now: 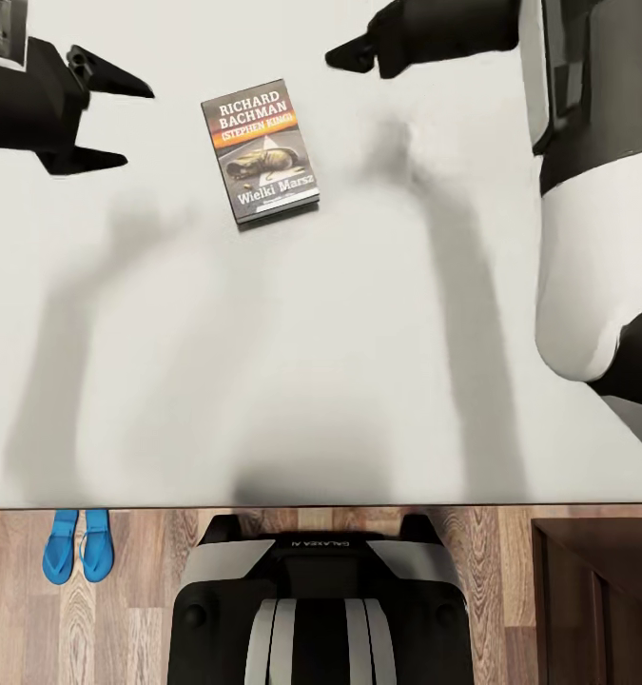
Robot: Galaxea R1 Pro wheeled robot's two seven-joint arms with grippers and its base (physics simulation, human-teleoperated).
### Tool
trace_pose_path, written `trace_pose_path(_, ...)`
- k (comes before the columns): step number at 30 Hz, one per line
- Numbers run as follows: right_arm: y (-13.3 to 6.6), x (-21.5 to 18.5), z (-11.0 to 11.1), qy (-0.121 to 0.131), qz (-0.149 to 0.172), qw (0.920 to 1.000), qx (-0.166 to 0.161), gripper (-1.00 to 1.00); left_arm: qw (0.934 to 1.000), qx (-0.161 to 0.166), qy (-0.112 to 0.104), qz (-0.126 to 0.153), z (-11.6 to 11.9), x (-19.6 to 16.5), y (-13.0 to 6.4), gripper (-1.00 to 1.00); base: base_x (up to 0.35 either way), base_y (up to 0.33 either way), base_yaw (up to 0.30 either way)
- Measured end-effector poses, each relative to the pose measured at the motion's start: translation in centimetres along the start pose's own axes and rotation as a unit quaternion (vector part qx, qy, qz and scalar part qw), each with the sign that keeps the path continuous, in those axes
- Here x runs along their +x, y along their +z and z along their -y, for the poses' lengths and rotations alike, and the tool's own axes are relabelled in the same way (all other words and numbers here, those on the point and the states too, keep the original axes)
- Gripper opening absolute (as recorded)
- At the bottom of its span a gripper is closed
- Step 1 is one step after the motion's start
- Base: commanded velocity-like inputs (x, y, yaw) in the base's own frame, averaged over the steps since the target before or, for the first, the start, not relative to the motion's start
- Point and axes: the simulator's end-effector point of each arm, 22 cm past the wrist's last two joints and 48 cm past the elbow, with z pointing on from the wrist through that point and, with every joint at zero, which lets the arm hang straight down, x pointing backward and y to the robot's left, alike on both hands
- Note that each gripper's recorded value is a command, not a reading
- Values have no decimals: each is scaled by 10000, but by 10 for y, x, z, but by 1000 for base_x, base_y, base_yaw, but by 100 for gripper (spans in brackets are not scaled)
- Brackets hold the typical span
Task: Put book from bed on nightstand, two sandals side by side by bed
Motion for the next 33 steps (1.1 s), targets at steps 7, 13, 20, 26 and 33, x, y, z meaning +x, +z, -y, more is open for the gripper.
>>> trace_pose_path(7,-76,-35,36,-171,-58,9903,1375,100,9998,-98,183,63,13,-22,4,100,0,0,0)
trace_pose_path(13,-74,-37,32,-193,-48,9909,1330,100,9996,-28,227,161,20,-29,-4,100,0,0,0)
trace_pose_path(20,-74,-37,32,-193,-48,9909,1330,100,9996,-28,227,161,20,-29,-4,100,0,0,0)
trace_pose_path(26,-74,-37,32,-193,-48,9909,1330,100,9996,-28,227,161,20,-29,-4,100,0,0,0)
trace_pose_path(33,-74,-39,31,-205,-28,9910,1320,100,9996,-17,220,170,19,-30,-7,100,0,0,0)
